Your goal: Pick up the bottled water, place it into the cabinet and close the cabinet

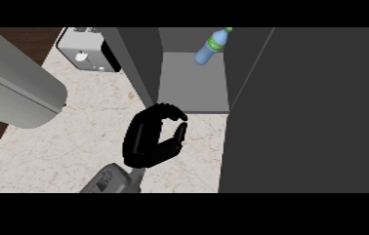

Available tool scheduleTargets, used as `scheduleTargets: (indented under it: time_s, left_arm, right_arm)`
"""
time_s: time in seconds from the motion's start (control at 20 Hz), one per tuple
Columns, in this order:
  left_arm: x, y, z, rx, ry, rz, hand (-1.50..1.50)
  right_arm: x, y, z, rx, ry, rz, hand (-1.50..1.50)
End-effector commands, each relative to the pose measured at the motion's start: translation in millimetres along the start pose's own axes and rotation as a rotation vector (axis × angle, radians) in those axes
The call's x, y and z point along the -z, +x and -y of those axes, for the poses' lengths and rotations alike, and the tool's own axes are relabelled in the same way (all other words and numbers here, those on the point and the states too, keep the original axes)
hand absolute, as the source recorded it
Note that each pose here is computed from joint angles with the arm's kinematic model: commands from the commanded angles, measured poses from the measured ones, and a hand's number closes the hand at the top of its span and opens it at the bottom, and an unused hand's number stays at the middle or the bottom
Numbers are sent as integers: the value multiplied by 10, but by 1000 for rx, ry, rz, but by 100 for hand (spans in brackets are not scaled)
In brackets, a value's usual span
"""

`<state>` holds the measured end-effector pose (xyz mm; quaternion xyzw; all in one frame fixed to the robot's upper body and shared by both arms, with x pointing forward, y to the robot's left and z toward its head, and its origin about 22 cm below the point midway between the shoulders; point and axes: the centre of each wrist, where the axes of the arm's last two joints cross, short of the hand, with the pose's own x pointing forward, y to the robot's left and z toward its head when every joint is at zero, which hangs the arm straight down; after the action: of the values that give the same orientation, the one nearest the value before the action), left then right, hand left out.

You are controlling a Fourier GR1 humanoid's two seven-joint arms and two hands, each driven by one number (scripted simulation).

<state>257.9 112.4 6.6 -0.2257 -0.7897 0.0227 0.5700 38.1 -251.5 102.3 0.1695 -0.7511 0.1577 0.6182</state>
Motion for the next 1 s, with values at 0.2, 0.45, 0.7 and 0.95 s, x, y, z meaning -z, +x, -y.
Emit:
scheduleTargets:
  time_s: [0.2, 0.45, 0.7, 0.95]
  left_arm:
    - [-523, 309, -401, 15, 46, 16, -150]
    - [-561, 690, -703, 50, 114, 57, -150]
    - [-770, 750, -763, -33, 170, 52, -150]
    - [-978, 928, -933, -30, 201, 37, -150]
  right_arm:
    - [85, 487, -95, -119, 282, 18, 150]
    - [119, 572, -220, -113, 310, 80, 150]
    - [160, 591, -344, -44, 488, 22, 150]
    - [256, 594, -415, -72, 572, 50, 150]
